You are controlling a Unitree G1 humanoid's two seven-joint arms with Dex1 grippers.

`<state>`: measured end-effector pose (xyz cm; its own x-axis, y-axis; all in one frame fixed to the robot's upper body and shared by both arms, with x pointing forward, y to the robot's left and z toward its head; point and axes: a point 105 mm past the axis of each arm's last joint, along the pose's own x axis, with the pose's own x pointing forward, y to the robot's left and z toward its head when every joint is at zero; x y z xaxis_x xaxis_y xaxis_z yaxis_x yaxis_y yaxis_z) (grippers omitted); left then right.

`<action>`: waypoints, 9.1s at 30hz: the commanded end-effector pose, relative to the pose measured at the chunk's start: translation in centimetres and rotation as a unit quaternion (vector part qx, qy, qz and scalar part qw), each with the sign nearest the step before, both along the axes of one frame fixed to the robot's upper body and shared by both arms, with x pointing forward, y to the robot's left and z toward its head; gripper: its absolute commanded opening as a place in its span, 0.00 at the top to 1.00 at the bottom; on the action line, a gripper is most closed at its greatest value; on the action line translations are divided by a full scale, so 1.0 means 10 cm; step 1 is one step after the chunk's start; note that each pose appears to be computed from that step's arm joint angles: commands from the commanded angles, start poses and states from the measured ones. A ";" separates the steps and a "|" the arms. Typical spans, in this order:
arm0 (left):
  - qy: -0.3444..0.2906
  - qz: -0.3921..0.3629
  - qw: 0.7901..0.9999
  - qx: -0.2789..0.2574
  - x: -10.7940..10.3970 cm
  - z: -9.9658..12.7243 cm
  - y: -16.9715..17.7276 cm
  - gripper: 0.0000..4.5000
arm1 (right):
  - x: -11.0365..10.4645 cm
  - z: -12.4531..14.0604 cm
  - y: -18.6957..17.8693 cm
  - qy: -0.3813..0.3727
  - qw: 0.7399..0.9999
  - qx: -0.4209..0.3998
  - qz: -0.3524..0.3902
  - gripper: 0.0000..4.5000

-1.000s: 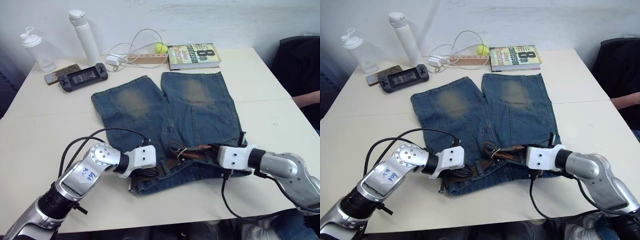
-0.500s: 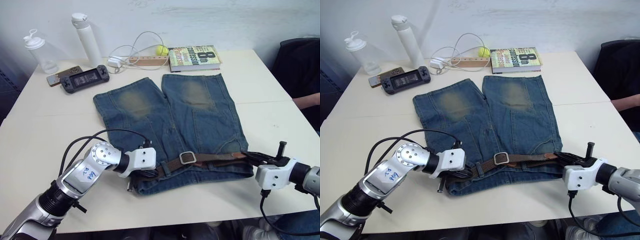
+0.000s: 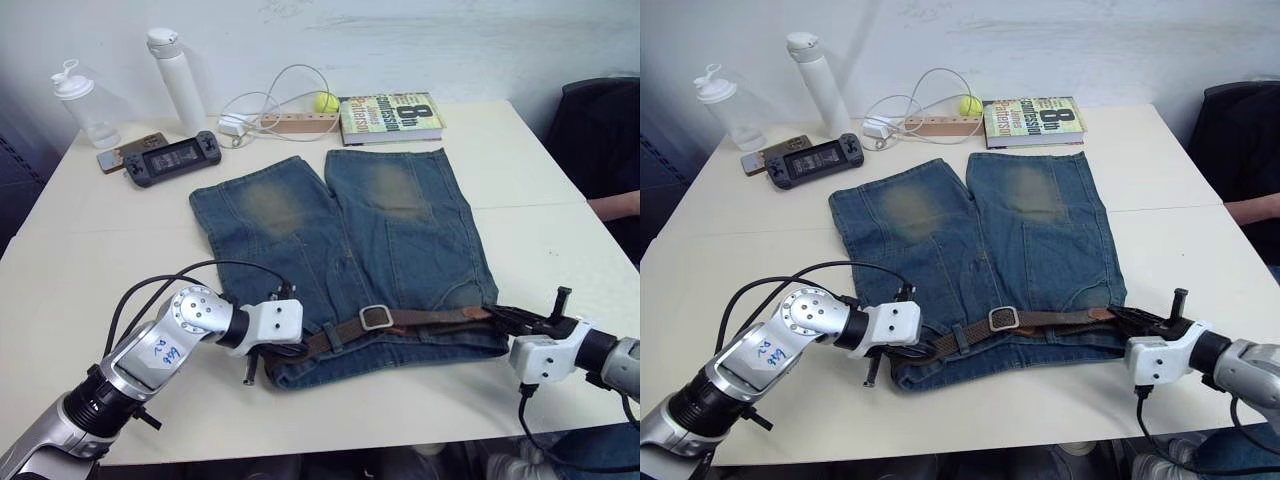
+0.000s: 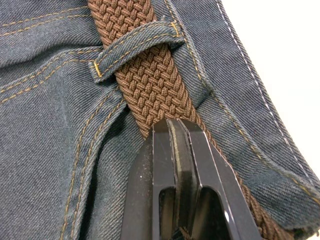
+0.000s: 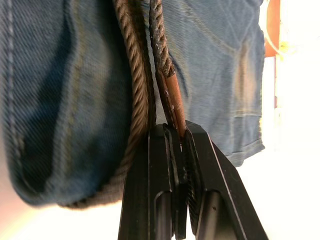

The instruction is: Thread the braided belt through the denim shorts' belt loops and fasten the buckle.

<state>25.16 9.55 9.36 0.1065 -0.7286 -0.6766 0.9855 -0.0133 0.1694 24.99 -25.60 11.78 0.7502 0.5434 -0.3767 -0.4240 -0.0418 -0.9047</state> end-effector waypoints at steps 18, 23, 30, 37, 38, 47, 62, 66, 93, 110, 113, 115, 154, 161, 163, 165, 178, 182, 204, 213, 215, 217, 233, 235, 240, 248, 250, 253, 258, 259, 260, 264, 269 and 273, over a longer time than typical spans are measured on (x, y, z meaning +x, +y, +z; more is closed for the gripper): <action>0.016 -0.023 0.993 -0.115 0.04 0.65 -0.02 1.00 | -0.06 0.75 0.19 0.159 0.974 0.159 -0.017 0.01; 0.029 0.017 0.995 -0.098 0.03 0.77 0.18 1.00 | -0.08 0.57 0.52 0.201 0.972 0.126 0.003 0.01; 0.019 0.051 0.995 -0.085 0.01 0.78 0.28 1.00 | 0.06 0.25 0.61 0.147 0.983 0.109 -0.018 0.01; 0.018 0.057 0.995 -0.076 0.00 0.74 0.30 1.00 | -0.05 0.20 0.68 0.150 0.979 0.135 -0.007 0.01; 0.018 0.057 0.995 -0.074 0.00 0.73 0.30 1.00 | -0.09 0.20 0.67 0.156 0.978 0.136 -0.006 0.01; 0.021 0.041 0.996 -0.073 0.05 0.67 0.20 1.00 | -0.06 0.04 0.48 0.117 0.986 0.099 -0.061 0.01; 0.028 0.041 0.996 -0.071 0.03 0.67 0.21 1.00 | 0.02 0.09 0.43 -0.008 0.994 0.075 -0.076 0.59; 0.030 0.048 0.996 -0.073 0.04 0.66 0.23 1.00 | -0.04 0.03 0.45 -0.014 0.995 0.073 -0.072 0.99; 0.070 0.079 0.993 -0.057 -0.33 0.36 0.05 0.71 | 0.06 -0.02 0.48 0.008 0.994 0.086 -0.067 1.00; -0.003 0.063 0.998 0.009 -0.26 0.07 0.07 0.39 | 0.07 0.00 0.47 0.007 0.992 0.095 -0.078 1.00; -0.019 0.063 0.998 0.018 -0.22 0.03 0.09 0.39 | 0.07 0.01 0.47 0.006 0.992 0.096 -0.079 1.00; -0.024 0.069 0.997 0.018 -0.20 0.01 0.10 0.39 | 0.07 0.01 0.46 0.005 0.992 0.097 -0.081 1.00; -0.153 0.116 0.981 0.040 0.20 -0.08 0.26 0.99 | 0.12 0.04 0.71 0.016 0.989 0.132 -0.067 1.00; -0.161 0.132 0.977 0.035 0.16 0.00 0.41 0.99 | 0.12 0.00 0.70 0.023 0.989 0.130 -0.070 1.00; -0.160 0.145 0.975 0.045 0.14 0.00 0.53 0.99 | 0.13 -0.01 0.70 0.024 0.989 0.129 -0.071 1.00; -0.155 0.163 0.973 0.056 0.13 -0.01 0.66 0.99 | 0.13 -0.01 0.69 0.025 0.989 0.128 -0.071 1.00; -0.099 0.334 0.935 0.074 0.16 -0.18 1.17 0.99 | 0.17 -0.03 0.71 0.027 0.989 0.128 -0.072 1.00; -0.065 0.370 0.925 0.053 0.15 -0.20 1.20 0.99 | 0.17 -0.04 0.71 0.028 0.988 0.129 -0.074 1.00; -0.065 0.168 0.977 -0.112 -0.02 0.44 0.63 0.02 | 0.17 0.10 1.03 0.035 0.987 0.154 -0.013 1.00; -0.102 0.179 0.976 -0.063 0.15 0.29 0.61 0.02 | 0.15 0.08 1.01 0.038 0.987 0.156 -0.025 1.00; -0.111 0.186 0.975 -0.048 0.18 0.26 0.66 0.02 | 0.15 0.08 1.00 0.038 0.987 0.157 -0.026 1.00; -0.117 0.197 0.972 -0.044 0.22 0.26 0.72 0.02 | 0.15 0.08 1.00 0.038 0.987 0.157 -0.028 1.00; -0.113 0.189 0.971 -0.090 0.21 0.44 0.69 0.02 | 0.15 0.05 1.00 0.045 0.986 0.158 -0.028 1.00; -0.116 0.191 0.971 -0.090 0.22 0.45 0.70 0.02 | 0.15 0.05 1.00 0.045 0.986 0.158 -0.029 1.00; -0.132 0.183 0.970 -0.086 0.25 0.47 0.70 0.02 | 0.15 0.04 1.00 0.046 0.986 0.159 -0.031 1.00; -0.168 0.182 0.967 -0.060 0.33 0.46 0.75 0.02 | 0.15 0.03 1.01 0.048 0.985 0.161 -0.032 1.00; -0.183 0.176 0.966 -0.046 0.35 0.45 0.76 0.02 | 0.15 0.03 1.01 0.048 0.985 0.162 -0.033 1.00; -0.182 0.181 0.965 -0.056 0.36 0.45 0.76 0.21 | 0.16 0.03 1.02 0.049 0.985 0.162 -0.032 1.00; -0.175 0.173 0.968 -0.056 0.33 0.42 0.77 0.78 | 0.16 0.03 1.02 0.049 0.985 0.162 -0.032 1.00; -0.173 0.174 0.968 -0.056 0.32 0.42 0.77 0.83 | 0.16 0.03 1.02 0.049 0.985 0.162 -0.032 1.00; -0.171 0.175 0.968 -0.055 0.32 0.40 0.80 0.89 | 0.16 0.03 1.02 0.049 0.985 0.162 -0.032 1.00; -0.159 0.176 0.970 -0.049 0.27 0.35 0.86 0.99 | 0.16 0.02 1.02 0.049 0.985 0.162 -0.031 1.00; -0.134 0.166 0.977 0.000 0.12 0.19 1.01 0.99 | 0.17 0.01 1.01 0.050 0.985 0.160 -0.032 1.00; -0.139 0.191 0.971 0.033 0.12 0.14 1.22 0.99 | 0.19 0.01 0.97 0.049 0.986 0.157 -0.035 1.00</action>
<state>25.84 18.93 10.90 0.4844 -0.6512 -0.5841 0.8673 0.2701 0.4182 26.52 -15.09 11.06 0.7326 0.6143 -0.2931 -0.5334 0.2507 -0.8079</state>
